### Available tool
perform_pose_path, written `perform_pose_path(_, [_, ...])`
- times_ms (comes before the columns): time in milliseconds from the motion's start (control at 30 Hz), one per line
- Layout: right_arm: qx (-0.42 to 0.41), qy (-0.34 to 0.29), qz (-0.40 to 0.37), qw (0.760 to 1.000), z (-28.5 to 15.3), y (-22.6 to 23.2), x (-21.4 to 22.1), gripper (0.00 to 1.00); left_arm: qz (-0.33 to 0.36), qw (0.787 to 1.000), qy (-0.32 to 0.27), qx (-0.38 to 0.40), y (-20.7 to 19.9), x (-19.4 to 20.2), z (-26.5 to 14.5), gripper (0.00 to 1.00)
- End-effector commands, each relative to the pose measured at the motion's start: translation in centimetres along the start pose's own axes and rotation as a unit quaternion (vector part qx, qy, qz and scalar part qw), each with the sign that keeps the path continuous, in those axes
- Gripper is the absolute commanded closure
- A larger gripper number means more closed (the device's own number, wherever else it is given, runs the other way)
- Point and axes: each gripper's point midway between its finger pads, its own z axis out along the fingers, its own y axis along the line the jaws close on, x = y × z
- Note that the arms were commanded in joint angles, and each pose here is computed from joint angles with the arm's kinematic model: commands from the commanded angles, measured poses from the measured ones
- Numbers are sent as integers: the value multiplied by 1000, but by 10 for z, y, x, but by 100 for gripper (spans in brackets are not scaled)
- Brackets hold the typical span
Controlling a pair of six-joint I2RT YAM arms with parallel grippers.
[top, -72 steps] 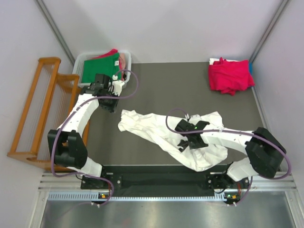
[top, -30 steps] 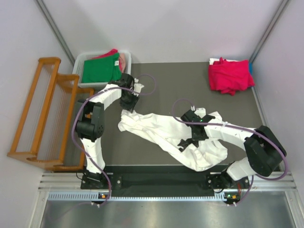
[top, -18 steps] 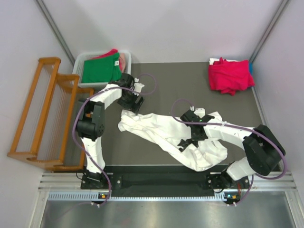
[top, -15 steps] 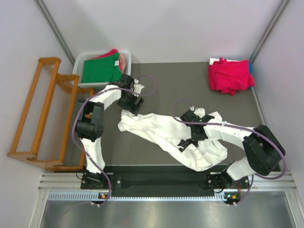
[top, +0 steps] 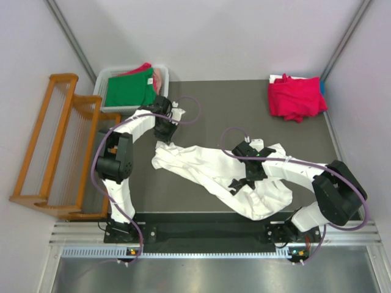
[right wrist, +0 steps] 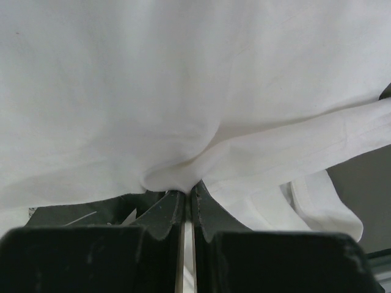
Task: Fold and stack the t-shirts
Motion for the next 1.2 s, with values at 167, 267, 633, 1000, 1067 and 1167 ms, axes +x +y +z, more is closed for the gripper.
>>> perform_pose_path(167, [-13, -23, 14, 1000, -2, 8, -17, 100, 5, 999, -29, -20, 5, -8, -24, 100])
perform_pose_path(267, [-9, -27, 11, 1000, -3, 7, -20, 100, 5, 999, -37, -26, 9, -12, -29, 100])
perform_pose_path(633, [12, -102, 18, 995, -31, -6, -88, 100, -44, 980, -187, -52, 50, -86, -145, 100])
perform_pose_path(1000, [83, -275, 74, 955, -128, -65, -219, 100, -115, 945, -288, -105, 93, -86, -250, 100])
perform_pose_path(1067, [81, -310, 94, 943, -156, -77, -234, 100, -119, 938, -306, -113, 94, -85, -272, 100])
perform_pose_path(1167, [62, -332, 108, 935, -179, -82, -242, 100, -114, 936, -315, -109, 82, -78, -284, 100])
